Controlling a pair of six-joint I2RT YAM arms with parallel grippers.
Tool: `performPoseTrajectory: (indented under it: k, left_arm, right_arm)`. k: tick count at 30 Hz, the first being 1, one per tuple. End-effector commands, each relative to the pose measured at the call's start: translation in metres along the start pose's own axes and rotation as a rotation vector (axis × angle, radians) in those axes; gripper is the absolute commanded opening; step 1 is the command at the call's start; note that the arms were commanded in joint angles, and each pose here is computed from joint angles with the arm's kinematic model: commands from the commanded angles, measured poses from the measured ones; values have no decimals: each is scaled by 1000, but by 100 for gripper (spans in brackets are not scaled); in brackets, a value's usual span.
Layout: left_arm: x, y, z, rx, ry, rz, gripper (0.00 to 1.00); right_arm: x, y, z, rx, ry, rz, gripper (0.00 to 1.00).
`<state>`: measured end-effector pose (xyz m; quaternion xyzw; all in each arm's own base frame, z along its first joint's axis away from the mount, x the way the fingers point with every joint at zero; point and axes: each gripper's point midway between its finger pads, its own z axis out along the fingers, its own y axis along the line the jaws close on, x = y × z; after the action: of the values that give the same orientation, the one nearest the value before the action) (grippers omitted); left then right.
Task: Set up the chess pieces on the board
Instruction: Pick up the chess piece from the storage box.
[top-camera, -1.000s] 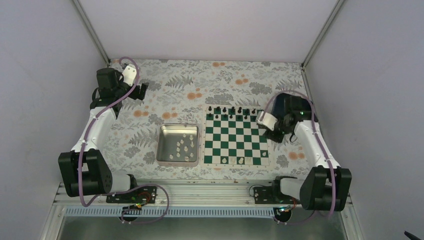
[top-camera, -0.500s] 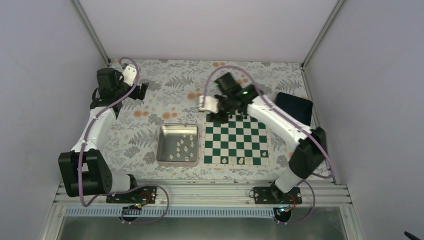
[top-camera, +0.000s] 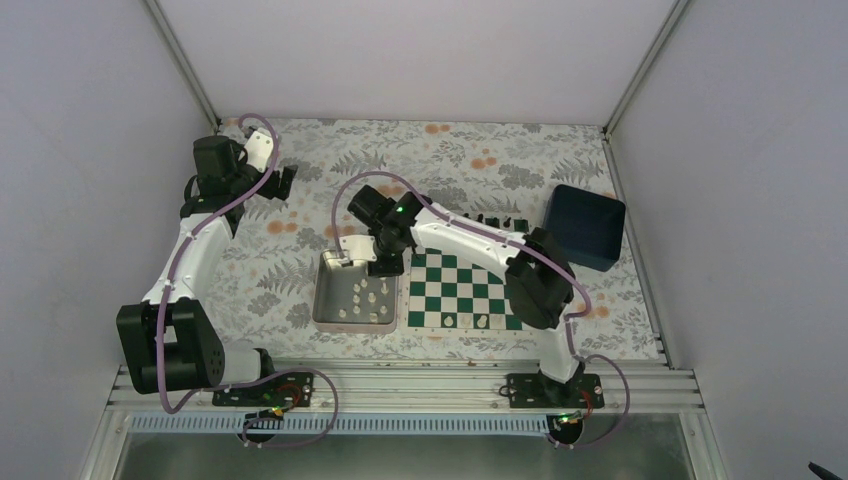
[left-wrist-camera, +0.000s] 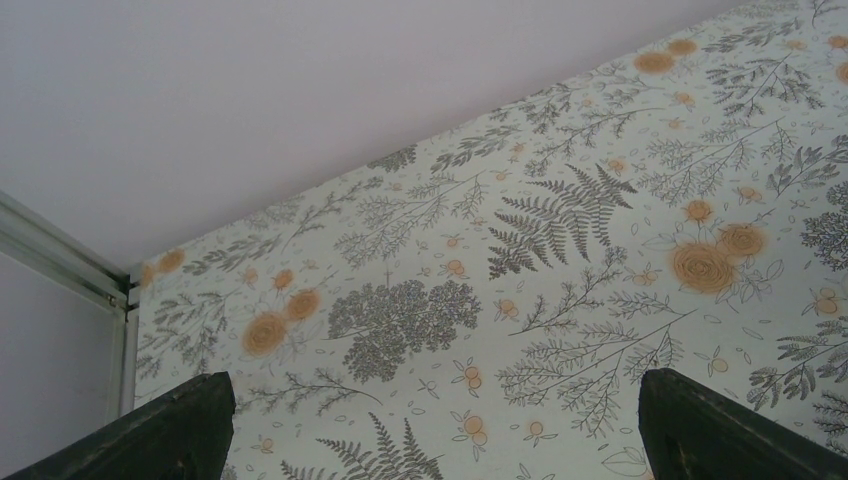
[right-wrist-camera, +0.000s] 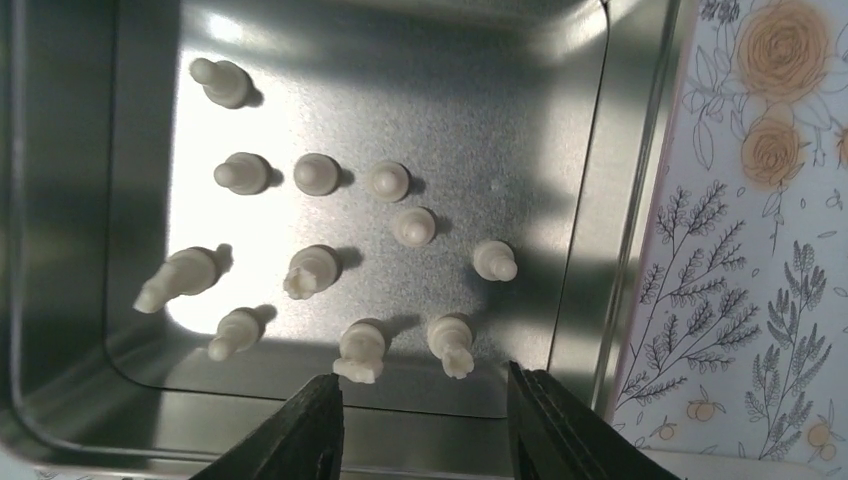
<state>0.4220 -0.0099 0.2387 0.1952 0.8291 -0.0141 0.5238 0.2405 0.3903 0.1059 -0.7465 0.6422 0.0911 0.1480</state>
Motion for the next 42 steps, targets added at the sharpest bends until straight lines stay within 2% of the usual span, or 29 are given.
performPoseTrajectory:
  k: [1, 5, 9, 42]
  left_arm:
    - [-13, 2, -6, -13, -40, 19, 100]
    - [-13, 1, -5, -8, -41, 19, 100]
    - [-13, 1, -5, -5, -41, 19, 100]
    - [-11, 1, -4, -5, -37, 17, 100]
  right_arm:
    - [1, -13, 7, 55, 51, 22, 41]
    - [9, -14, 18, 53, 92, 30, 31]
    - [18, -9, 26, 37, 118, 31, 26]
    - [35, -7, 65, 8, 168, 18, 25]
